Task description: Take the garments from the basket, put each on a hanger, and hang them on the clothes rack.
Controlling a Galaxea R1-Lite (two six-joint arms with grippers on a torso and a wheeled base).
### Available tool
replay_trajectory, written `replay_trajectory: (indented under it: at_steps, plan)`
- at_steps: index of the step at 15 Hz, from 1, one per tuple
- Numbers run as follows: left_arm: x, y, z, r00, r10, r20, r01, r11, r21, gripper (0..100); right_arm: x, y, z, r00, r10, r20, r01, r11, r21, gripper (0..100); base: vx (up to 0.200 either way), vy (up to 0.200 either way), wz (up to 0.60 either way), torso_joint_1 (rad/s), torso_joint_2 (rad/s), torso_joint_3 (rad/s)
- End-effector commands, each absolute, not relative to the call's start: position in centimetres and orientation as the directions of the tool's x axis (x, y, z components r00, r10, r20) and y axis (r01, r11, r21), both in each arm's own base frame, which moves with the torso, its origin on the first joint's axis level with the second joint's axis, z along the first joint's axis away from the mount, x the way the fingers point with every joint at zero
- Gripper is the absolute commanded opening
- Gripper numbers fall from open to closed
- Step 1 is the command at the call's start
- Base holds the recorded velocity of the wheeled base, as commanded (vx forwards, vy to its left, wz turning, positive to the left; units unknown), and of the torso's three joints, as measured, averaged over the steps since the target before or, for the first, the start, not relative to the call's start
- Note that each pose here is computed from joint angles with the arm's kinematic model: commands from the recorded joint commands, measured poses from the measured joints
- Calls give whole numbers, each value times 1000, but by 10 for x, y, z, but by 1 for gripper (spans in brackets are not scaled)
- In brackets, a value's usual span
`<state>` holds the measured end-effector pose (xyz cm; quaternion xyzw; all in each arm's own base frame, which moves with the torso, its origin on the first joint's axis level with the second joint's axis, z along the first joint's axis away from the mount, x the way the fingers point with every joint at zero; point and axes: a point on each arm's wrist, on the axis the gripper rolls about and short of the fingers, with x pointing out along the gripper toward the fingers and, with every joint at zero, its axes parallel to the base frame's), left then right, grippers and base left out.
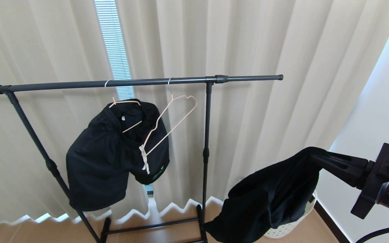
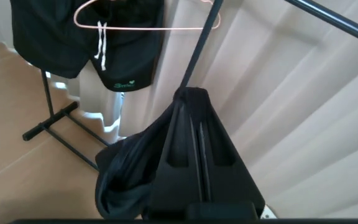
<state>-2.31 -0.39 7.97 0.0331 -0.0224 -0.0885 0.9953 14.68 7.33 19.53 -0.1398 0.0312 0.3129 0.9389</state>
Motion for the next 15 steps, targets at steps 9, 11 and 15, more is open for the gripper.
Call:
replay_trajectory:
  at_steps: [9,11,15]
  plan:
    - [-23,-4,79,981,-192,29,189,978,85,100,148,74,189,795,582,-174,-607,749,-266,0,-89,0,0,-3,1,0]
    - [-15,-4,81,973,-222,-66,227,970,87,100,148,80,187,772,607,-187,-634,718,-288,0,0,0,0,0,0,0]
    - [30,-8,97,863,-311,-398,334,942,-12,100,183,110,190,738,637,-224,-675,684,-278,0,0,0,0,0,0,0]
